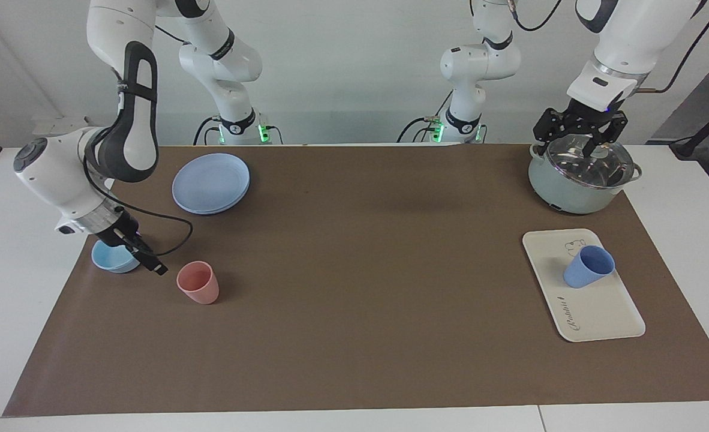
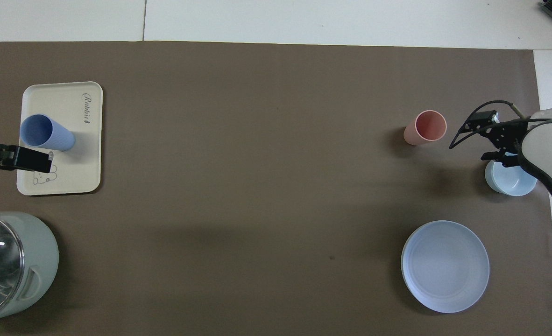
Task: Place cup on tray
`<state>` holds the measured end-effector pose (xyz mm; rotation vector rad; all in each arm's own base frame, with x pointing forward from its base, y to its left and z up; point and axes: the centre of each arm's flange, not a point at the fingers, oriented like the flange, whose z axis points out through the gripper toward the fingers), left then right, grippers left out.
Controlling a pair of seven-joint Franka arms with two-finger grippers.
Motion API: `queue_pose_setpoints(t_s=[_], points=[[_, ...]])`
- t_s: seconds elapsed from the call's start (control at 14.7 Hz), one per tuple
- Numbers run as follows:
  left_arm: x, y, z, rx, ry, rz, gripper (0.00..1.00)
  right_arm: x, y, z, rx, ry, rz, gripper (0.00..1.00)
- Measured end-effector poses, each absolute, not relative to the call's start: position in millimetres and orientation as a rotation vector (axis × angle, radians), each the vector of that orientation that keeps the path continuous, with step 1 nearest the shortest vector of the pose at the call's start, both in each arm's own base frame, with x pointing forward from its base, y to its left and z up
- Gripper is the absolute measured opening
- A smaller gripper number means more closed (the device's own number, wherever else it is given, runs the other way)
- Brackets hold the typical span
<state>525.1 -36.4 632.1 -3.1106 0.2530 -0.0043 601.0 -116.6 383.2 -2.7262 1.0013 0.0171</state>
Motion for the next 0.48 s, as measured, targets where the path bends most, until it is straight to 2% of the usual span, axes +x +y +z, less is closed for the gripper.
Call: queue_pose_setpoints(t_s=[0.2,0.48], points=[[525,-37,631,-3.113,0.26,0.003,1.0,590,-98,408,-2.84,0.812,0.069,1.0],[525,-25,630,-3.122,0.236,0.015,1.0,583,-46,453,-2.912,0.506,0.029,1.0]])
